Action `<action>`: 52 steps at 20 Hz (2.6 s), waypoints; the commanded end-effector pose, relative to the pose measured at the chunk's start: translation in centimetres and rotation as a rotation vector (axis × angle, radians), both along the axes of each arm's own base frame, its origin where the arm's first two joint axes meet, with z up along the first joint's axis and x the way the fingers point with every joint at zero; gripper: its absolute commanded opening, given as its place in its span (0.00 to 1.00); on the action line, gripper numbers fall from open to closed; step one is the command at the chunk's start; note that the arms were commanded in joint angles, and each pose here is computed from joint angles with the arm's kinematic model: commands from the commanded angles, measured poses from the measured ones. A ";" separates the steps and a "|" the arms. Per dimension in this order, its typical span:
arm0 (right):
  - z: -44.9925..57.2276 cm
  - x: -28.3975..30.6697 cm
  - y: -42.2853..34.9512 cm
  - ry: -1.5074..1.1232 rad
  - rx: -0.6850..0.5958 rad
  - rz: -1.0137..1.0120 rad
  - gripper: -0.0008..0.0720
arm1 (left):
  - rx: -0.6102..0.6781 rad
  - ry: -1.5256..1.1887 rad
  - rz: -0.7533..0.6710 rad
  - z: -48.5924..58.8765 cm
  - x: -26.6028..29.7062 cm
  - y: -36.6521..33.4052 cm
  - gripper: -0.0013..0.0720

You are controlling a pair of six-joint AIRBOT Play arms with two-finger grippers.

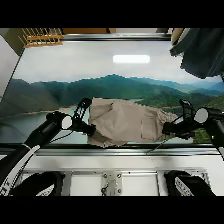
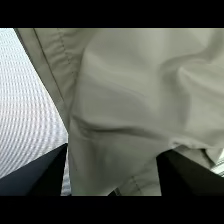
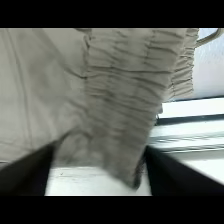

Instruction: Fold the clothes and pants, and hang the long-sleeved shirts on hangers.

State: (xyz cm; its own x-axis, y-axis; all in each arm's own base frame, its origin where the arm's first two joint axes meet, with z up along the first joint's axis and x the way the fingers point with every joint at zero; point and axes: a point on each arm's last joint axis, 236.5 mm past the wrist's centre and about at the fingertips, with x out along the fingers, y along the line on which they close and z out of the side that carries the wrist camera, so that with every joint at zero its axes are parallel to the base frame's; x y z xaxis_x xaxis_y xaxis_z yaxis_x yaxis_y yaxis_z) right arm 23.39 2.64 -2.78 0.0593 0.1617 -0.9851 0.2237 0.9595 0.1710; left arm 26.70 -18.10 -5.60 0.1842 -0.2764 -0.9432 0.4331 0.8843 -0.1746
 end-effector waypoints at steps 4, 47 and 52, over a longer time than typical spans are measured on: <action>7.5 3.2 -5.0 -0.193 -0.024 -0.083 0.88 | -0.147 -0.213 0.111 11.0 3.4 -0.1 0.78; -6.3 6.4 2.1 -0.071 0.651 0.076 0.98 | -0.248 -0.069 0.222 7.8 1.8 -3.1 0.76; -6.6 5.9 4.9 -0.033 0.662 0.156 0.97 | -0.248 -0.069 0.222 7.8 1.9 -3.1 0.76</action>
